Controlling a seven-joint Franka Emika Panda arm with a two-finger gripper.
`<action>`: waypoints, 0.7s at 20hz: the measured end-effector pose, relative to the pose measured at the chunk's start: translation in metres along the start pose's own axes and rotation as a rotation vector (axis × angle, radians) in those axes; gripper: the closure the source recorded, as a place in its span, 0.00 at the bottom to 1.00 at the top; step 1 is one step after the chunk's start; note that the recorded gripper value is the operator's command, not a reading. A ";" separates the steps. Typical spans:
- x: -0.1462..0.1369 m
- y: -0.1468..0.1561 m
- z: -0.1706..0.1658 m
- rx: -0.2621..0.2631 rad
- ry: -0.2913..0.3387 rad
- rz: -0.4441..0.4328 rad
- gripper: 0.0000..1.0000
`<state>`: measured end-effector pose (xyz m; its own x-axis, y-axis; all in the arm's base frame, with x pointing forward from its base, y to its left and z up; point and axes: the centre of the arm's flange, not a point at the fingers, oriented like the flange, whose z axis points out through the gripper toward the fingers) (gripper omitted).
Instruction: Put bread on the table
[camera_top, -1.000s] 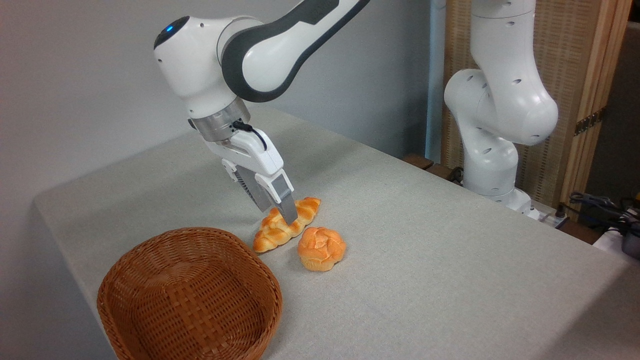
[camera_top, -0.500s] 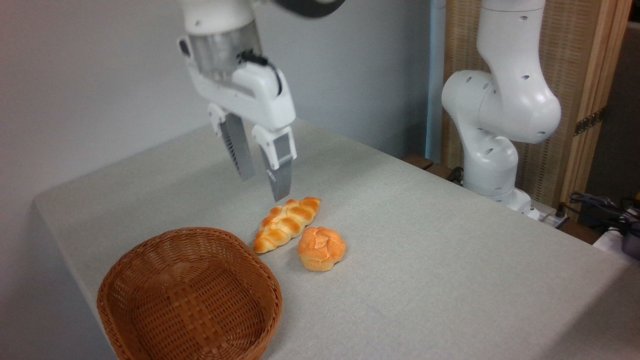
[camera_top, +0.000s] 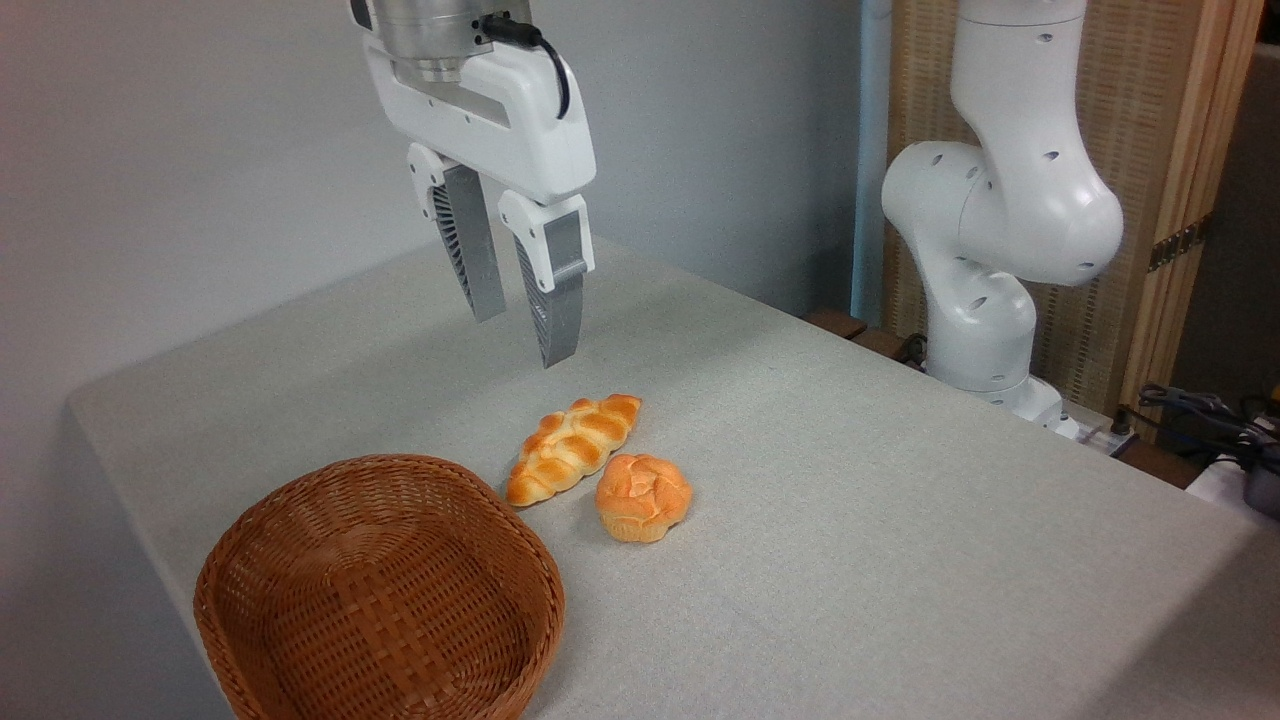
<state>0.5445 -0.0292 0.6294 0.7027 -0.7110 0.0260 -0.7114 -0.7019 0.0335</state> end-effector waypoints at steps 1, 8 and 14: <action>0.002 -0.001 0.001 -0.003 -0.004 0.001 0.00; 0.004 -0.003 0.003 -0.006 -0.007 0.001 0.00; 0.005 -0.003 0.004 -0.007 -0.008 0.002 0.00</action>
<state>0.5501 -0.0309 0.6256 0.7010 -0.7129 0.0179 -0.7130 -0.7000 0.0408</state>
